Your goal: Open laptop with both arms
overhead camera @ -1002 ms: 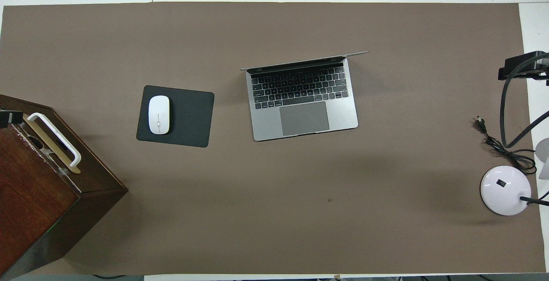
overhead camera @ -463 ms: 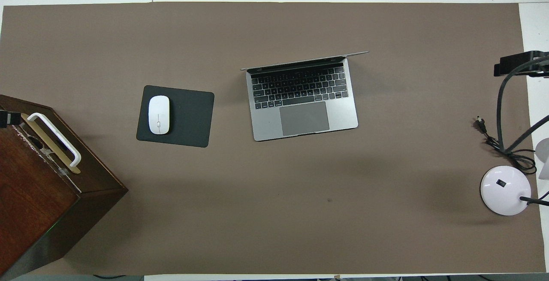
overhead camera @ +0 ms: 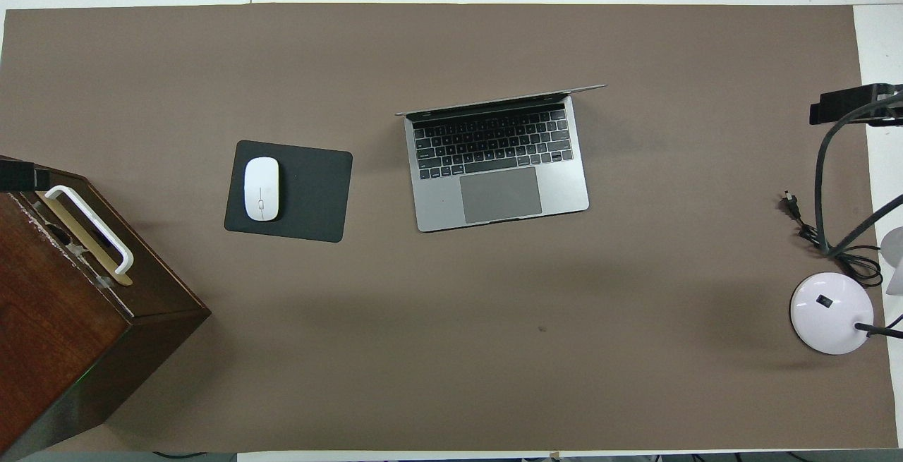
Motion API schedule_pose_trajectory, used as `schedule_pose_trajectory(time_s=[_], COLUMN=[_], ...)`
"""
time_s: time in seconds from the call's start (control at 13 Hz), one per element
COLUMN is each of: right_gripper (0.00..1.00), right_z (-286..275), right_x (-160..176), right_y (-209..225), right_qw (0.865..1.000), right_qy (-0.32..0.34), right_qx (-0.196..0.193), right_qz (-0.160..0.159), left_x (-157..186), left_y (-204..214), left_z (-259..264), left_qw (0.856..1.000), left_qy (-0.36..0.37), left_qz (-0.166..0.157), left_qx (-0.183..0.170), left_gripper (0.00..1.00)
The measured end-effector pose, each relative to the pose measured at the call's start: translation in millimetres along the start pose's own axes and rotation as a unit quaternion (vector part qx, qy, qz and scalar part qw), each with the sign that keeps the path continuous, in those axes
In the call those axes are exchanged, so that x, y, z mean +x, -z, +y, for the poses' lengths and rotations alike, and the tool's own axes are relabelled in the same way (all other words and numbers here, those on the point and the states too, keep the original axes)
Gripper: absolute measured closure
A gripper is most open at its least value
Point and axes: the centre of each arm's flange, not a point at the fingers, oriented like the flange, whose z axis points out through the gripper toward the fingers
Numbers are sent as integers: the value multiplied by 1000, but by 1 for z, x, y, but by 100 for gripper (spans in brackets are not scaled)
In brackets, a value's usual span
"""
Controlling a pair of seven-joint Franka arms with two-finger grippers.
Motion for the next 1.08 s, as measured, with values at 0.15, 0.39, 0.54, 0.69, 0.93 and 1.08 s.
schedule_pose_trajectory(time_s=[0.15,0.39,0.54,0.69,0.93,1.08], right_gripper=[10,9,10,9,10,10], right_z=[0,0,0,0,1,3], right_x=[1,8,10,11,11,13], right_y=[-7,-21,-25,-26,-27,-26], right_qw=[1000,1000,1000,1000,1000,1000], right_qy=[0,0,0,0,0,-2], right_qx=[0,1,1,1,0,0], right_qz=[-6,-12,-10,-10,-11,-9], left_x=[0,4,14,24,30,32], left_y=[-2,-16,-18,-13,-18,-23], left_z=[-1,-2,-4,-1,4,6], left_qw=[1000,1000,999,999,999,999], left_qy=[11,15,17,15,12,10], left_qz=[-8,-27,-35,-37,-44,-49], left_qx=[1,1,3,5,5,5], left_gripper=[0,0,0,0,0,0])
